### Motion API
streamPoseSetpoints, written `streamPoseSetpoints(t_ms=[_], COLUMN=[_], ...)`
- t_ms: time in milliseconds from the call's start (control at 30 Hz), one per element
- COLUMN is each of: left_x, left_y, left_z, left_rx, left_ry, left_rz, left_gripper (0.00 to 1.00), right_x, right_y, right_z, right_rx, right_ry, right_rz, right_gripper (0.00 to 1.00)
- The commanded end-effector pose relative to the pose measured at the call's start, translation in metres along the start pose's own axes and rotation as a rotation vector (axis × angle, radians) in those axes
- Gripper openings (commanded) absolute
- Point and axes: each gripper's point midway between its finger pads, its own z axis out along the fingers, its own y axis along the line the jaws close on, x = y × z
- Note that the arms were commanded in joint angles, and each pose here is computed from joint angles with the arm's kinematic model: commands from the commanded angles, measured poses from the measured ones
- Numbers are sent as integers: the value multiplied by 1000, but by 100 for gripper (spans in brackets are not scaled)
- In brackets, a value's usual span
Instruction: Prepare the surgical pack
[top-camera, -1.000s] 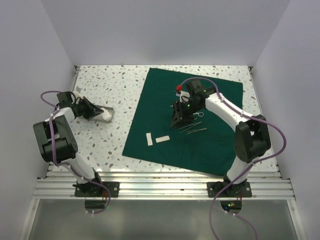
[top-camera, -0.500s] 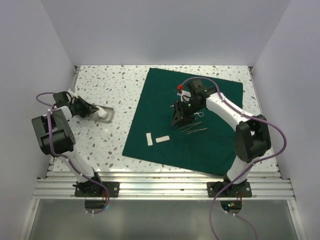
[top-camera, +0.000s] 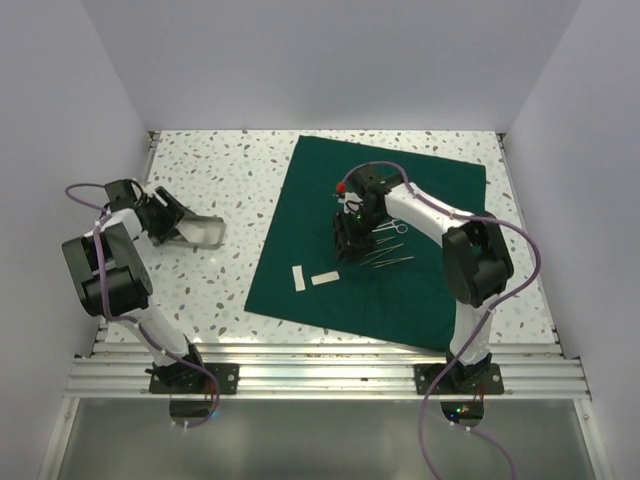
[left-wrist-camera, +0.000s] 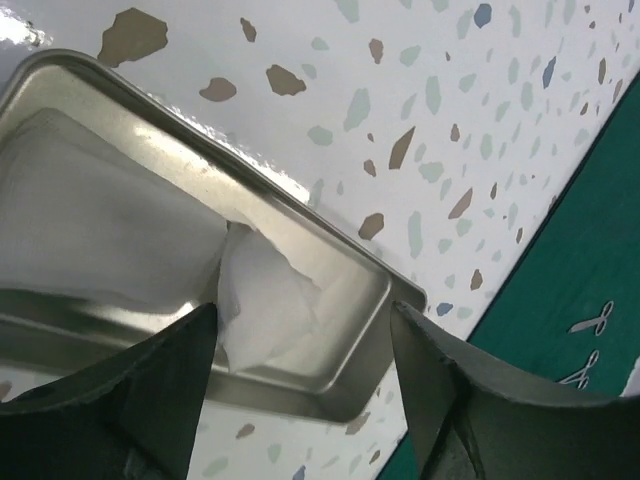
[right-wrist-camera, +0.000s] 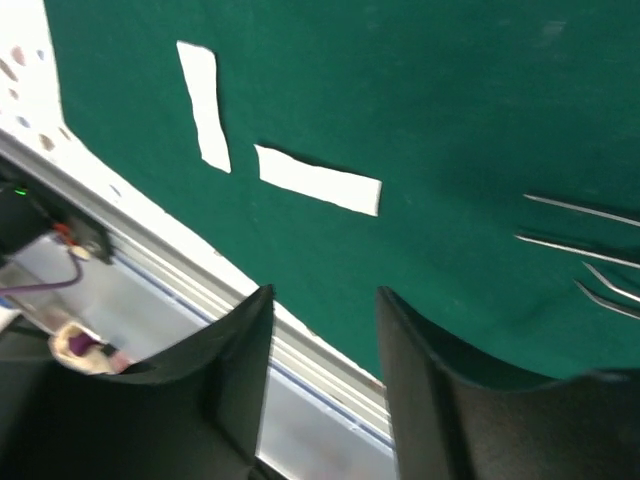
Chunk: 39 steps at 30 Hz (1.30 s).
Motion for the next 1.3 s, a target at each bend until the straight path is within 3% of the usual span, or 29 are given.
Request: streamPoseSetpoints(t_ms=[0, 67, 267, 600, 833, 933, 1267], left_x=[-14, -13, 1, 40, 54, 51, 61], left_y=[-20, -26, -41, -79, -86, -90, -85], left_z=[-38, -50, -53, -54, -50, -50, -43], left_rx=[-99, -130, -127, -45, -81, -116, -159], left_ry=[-88, -119, -86, -12, 2, -16, 2], left_rz=[78, 98, 103, 157, 155, 180, 225], left_gripper=[74, 75, 76, 75, 73, 72, 72], right_x=[5, 6, 7, -6, -34, -33, -20], right_y=[11, 14, 4, 24, 79, 82, 74], right_z=[4, 11, 21, 35, 52, 61, 83], right_rx=[90, 142, 306, 278, 234, 282, 436], right_ry=[17, 27, 50, -17, -128, -162, -201], right_rz=[-110, -151, -373, -654, -260, -150, -70], right_gripper=[52, 60, 66, 68, 64, 64, 60])
